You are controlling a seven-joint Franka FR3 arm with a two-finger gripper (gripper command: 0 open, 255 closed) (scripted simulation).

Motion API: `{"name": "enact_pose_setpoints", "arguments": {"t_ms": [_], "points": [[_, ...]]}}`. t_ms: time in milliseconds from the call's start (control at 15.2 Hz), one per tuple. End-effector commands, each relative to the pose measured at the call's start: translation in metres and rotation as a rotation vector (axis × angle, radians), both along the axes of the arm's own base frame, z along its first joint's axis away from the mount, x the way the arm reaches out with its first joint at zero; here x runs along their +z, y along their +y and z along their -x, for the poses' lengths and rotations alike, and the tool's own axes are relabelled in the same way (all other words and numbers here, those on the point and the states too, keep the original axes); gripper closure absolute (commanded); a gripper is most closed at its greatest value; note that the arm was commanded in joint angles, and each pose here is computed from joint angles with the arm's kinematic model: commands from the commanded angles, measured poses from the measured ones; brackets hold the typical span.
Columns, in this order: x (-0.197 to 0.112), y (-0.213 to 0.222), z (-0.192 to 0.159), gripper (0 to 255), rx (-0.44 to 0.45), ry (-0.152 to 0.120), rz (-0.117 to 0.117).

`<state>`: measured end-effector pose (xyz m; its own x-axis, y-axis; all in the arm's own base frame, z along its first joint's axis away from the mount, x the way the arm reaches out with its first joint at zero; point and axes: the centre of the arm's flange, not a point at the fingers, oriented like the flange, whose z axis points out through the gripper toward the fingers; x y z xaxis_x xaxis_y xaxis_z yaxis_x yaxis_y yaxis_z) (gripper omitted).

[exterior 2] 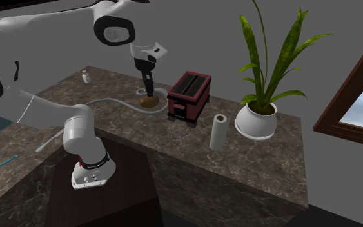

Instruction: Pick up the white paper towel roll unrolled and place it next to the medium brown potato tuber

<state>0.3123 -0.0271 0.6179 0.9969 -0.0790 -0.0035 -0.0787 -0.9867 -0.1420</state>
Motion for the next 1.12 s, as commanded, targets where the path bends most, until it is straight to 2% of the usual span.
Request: {"name": "enact_pose_setpoints", "arguments": {"t_ms": [0, 1056], "points": [[0.0, 0.0, 0.0, 0, 0.0, 0.0, 0.0], [-0.081, -0.087, -0.164, 0, -0.032, -0.055, 0.011]]}}
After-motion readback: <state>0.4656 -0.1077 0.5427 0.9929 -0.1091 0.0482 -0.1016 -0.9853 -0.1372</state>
